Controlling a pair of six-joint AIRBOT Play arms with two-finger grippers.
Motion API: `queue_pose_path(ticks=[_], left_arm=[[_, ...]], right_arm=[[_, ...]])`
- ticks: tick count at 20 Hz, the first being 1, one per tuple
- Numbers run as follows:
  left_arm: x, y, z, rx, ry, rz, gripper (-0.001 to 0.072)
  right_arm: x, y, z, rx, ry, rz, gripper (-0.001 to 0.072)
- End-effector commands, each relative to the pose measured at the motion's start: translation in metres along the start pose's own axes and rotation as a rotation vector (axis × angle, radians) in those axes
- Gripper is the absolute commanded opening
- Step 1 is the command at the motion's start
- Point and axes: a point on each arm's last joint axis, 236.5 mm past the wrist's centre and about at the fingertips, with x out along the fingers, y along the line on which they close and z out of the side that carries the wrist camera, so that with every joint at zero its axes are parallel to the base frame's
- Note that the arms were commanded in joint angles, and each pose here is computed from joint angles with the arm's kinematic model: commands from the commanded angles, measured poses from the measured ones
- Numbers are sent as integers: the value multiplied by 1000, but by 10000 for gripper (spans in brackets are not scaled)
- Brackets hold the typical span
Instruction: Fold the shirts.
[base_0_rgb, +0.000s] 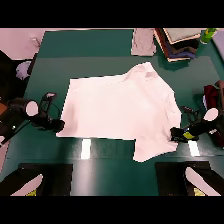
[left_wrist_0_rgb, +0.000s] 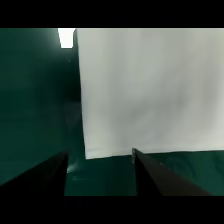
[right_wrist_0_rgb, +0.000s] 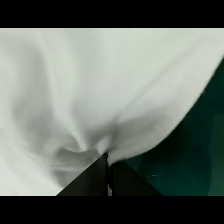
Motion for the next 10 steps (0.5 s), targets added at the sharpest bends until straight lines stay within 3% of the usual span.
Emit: queue_pose_path(ticks=[1,10], left_arm=[[21,3,-15,-48,27,5,505],[31,-14,-14,-95,6,-71,503]], right_arm=[[1,1,3,-18,-12,-12,21],[1,1,3,-18,-10,-12,20]])
